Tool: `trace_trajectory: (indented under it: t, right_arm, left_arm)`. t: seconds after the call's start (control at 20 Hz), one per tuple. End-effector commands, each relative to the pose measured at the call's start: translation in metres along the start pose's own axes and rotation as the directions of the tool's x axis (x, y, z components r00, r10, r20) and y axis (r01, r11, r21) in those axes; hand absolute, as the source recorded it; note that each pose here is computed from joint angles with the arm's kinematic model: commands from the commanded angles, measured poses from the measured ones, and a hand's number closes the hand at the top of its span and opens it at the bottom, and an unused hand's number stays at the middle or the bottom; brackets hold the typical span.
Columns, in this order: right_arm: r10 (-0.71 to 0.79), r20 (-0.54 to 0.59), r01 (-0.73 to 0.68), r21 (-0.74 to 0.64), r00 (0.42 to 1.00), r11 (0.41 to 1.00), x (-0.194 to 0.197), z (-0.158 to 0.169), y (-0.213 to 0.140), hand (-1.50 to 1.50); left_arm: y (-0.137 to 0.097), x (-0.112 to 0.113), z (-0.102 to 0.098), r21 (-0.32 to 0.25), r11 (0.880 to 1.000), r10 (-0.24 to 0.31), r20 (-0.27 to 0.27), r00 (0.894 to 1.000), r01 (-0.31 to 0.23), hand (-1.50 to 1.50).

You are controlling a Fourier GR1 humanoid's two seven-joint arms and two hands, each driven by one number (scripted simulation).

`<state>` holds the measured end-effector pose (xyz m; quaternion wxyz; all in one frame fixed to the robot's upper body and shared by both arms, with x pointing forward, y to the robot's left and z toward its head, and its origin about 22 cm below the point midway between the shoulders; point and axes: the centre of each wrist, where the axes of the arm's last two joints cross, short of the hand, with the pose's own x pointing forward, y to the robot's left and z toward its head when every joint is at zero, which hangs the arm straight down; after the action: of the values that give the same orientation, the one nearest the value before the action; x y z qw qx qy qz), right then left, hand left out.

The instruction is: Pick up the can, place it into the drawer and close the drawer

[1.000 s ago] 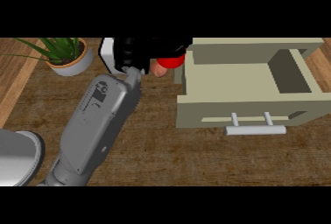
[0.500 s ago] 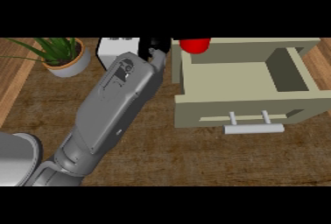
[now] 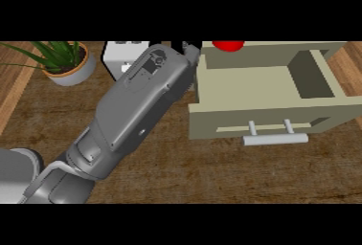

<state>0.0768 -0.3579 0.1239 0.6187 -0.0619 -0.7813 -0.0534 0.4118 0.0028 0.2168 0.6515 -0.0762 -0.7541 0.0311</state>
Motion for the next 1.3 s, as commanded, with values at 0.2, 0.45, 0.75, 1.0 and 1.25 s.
trace_trajectory:
  t: [0.2, 0.45, 0.75, 1.0, 1.25]
  right_arm:
    - [-0.001, -0.014, 0.001, -0.006, 1.000, 1.000, -0.002, -0.007, 0.001, -1.50]
    - [-0.029, 0.010, 0.029, 0.017, 1.000, 0.999, -0.013, -0.011, -0.002, -1.50]
    - [-0.007, 0.016, 0.006, 0.040, 1.000, 0.999, 0.005, -0.010, 0.013, -1.50]
    - [-0.014, -0.006, 0.014, 0.045, 1.000, 0.999, 0.001, -0.030, -0.001, -1.50]
    - [-0.019, 0.003, 0.019, 0.044, 1.000, 0.999, -0.003, -0.025, 0.009, -1.50]
  left_arm:
    - [-0.012, -0.008, -0.006, 0.024, 0.999, -0.041, -0.036, 0.998, 0.042, 1.50]
    - [-0.010, -0.025, -0.004, 0.044, 0.997, -0.063, -0.035, 0.997, 0.065, 1.50]
    - [-0.015, -0.026, -0.007, 0.058, 0.992, -0.111, -0.066, 0.992, 0.115, 1.50]
    - [-0.008, -0.043, -0.005, 0.086, 0.983, -0.156, -0.057, 0.986, 0.160, -1.50]
    - [-0.007, -0.055, 0.002, 0.110, 0.982, -0.148, -0.078, 0.986, 0.156, -1.50]
